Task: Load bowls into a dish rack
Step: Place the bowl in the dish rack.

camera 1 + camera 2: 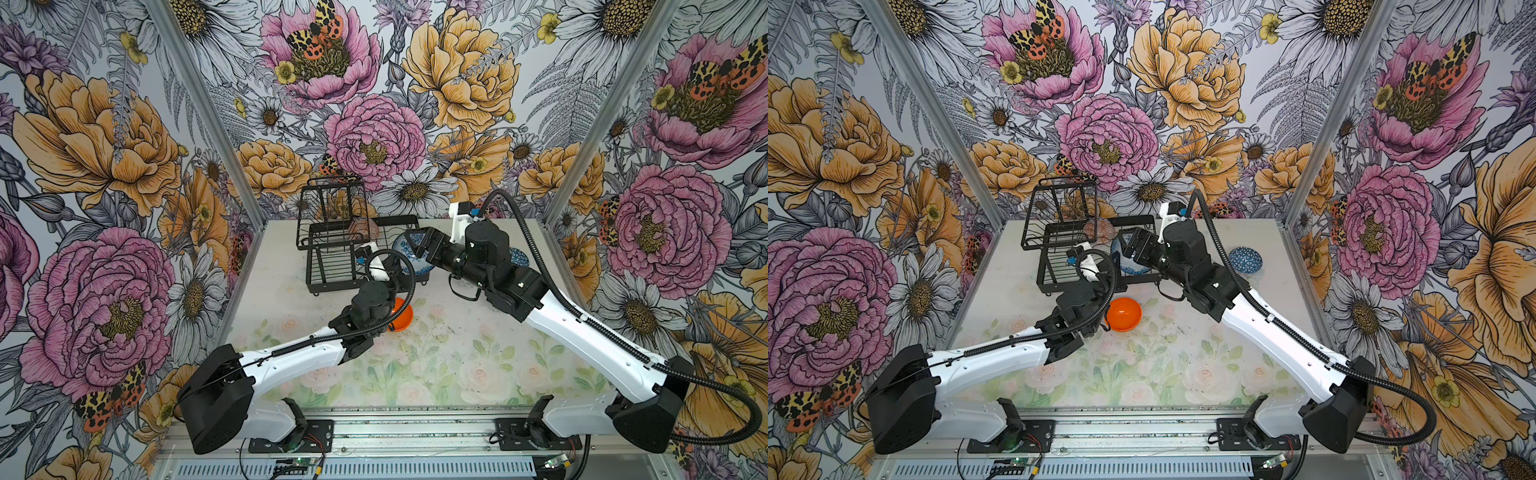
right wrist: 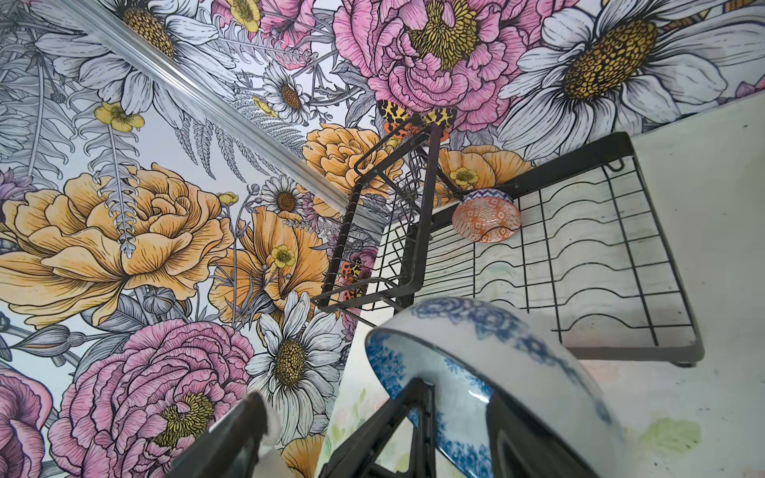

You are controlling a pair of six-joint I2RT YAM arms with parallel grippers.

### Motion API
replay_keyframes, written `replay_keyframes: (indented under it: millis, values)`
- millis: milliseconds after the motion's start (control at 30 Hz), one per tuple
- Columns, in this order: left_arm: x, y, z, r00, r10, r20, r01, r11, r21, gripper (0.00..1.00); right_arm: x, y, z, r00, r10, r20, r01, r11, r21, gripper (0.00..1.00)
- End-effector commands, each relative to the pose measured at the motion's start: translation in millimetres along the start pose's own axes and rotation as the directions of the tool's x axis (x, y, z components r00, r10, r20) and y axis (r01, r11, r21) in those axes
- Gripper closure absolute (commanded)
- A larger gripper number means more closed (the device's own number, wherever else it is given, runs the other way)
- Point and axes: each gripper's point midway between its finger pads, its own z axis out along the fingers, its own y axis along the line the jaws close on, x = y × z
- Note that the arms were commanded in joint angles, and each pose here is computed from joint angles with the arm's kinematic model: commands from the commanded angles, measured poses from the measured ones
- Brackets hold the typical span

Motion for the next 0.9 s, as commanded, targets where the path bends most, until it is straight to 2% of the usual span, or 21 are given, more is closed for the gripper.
replay_keyframes:
  millis: [0, 533, 867]
  values:
    - [-30, -22, -9, 0.988, -0.097, 0.117, 0.086, 0.992, 0.094, 1.0, -25, -13, 6, 0.997, 0.028, 0.076, -0.032, 0.998, 0.046, 0.17]
    - [-27, -27, -10, 0.976, -0.056, 0.208, 0.029, 0.991, 0.134, 1.0, -36, -37, 35, 0.991, 0.107, 0.082, -0.114, 0.99, 0.086, 0.26]
    - [-33, -27, -9, 0.962, -0.017, 0.272, -0.016, 0.993, 0.118, 1.0, -46, -50, 64, 0.988, 0.141, 0.063, -0.146, 0.984, 0.099, 0.39]
